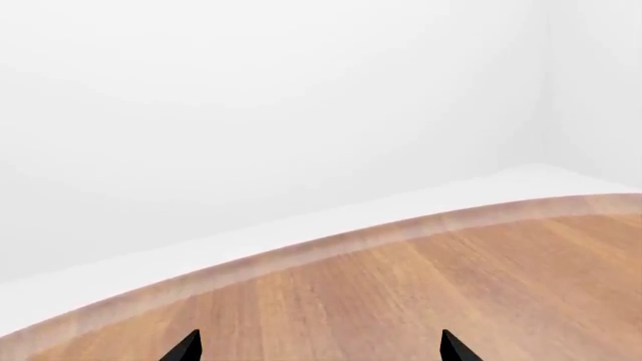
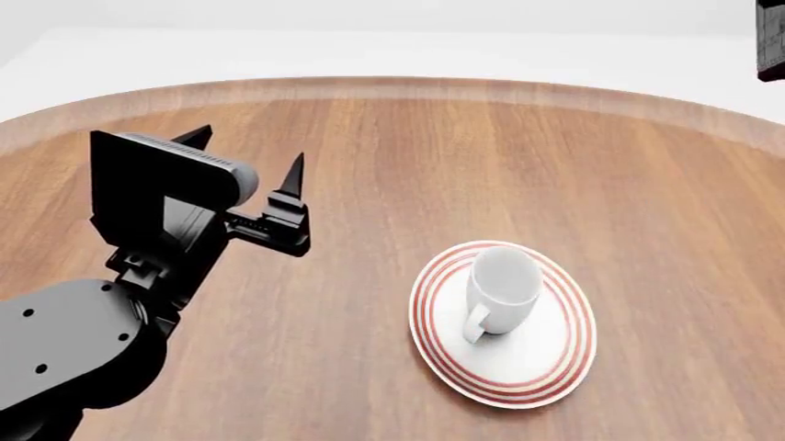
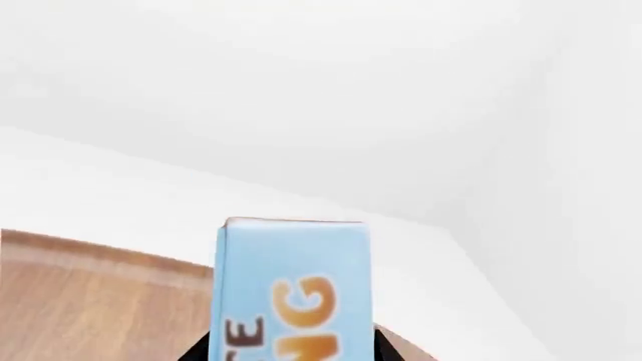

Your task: Pick up the white mug and put it on the plate, and put the chocolate pudding to the right of the plate.

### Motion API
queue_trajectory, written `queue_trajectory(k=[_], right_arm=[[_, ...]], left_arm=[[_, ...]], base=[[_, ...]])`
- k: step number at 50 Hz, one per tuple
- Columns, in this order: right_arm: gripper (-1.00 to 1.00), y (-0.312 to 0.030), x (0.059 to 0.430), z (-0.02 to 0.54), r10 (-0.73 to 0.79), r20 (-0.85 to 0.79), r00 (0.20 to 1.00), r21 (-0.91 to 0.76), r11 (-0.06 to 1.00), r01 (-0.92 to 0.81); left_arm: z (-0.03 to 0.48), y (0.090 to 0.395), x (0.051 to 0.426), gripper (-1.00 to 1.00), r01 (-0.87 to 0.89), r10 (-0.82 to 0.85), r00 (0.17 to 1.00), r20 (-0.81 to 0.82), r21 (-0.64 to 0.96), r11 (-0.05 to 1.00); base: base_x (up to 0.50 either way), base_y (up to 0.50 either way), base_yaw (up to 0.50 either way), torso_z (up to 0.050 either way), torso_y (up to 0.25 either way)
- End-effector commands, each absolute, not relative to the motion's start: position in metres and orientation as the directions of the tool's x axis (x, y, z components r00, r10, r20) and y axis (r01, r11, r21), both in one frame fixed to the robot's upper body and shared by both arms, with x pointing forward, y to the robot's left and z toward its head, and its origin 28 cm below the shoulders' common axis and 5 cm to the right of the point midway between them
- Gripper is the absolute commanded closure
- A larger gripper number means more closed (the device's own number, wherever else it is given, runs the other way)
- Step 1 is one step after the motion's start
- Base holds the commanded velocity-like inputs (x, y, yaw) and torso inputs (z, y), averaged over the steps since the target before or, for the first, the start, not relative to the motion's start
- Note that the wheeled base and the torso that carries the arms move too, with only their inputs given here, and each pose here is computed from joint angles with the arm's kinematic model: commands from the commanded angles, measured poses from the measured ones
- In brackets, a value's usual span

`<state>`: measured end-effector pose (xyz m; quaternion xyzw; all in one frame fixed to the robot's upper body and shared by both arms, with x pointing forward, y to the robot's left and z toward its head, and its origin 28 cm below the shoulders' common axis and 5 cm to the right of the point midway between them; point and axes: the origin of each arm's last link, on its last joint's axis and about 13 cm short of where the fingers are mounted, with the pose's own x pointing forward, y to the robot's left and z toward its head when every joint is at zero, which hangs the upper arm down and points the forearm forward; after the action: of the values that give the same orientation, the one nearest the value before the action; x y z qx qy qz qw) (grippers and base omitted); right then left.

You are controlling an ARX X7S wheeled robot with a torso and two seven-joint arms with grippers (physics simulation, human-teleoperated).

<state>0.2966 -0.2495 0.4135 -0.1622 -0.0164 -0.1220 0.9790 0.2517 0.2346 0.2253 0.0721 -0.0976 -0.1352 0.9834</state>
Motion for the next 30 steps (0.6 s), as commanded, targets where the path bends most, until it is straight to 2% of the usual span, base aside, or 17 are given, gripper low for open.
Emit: queue_trajectory(k=[1, 10, 17, 22, 30], right_arm=[[1.0, -0.258, 0.327, 0.418, -0.214, -0.083, 0.973, -0.471, 0.869, 0.15], [1.0, -0.269, 0.343, 0.412, -0.289, -0.136, 0.948, -0.41, 0.887, 0.211], [1.0, -0.27, 0.351, 0.395, -0.275, -0.207, 0.939, -0.394, 0.902, 0.177], [1.0, -0.27, 0.354, 0.389, -0.252, -0.231, 0.94, -0.311, 0.934, 0.174], [1.0, -0.272, 0.35, 0.362, -0.247, -0.341, 0.907, -0.451, 0.89, 0.073]], left_arm=[[0.228, 0.231, 0.254, -1.0, 0.279, -0.311, 0.932, 0.186, 0.179, 0.943], [0.226, 0.231, 0.254, -1.0, 0.28, -0.312, 0.933, 0.182, 0.179, 0.943], [0.226, 0.231, 0.254, -1.0, 0.28, -0.311, 0.933, 0.182, 0.177, 0.944], [0.225, 0.232, 0.254, -1.0, 0.279, -0.31, 0.933, 0.181, 0.175, 0.944], [0.223, 0.232, 0.254, -1.0, 0.278, -0.307, 0.935, 0.176, 0.173, 0.945]], base=[[0.0, 0.0, 0.0, 0.0, 0.0], [0.0, 0.0, 0.0, 0.0, 0.0], [0.0, 0.0, 0.0, 0.0, 0.0], [0.0, 0.0, 0.0, 0.0, 0.0], [0.0, 0.0, 0.0, 0.0, 0.0]])
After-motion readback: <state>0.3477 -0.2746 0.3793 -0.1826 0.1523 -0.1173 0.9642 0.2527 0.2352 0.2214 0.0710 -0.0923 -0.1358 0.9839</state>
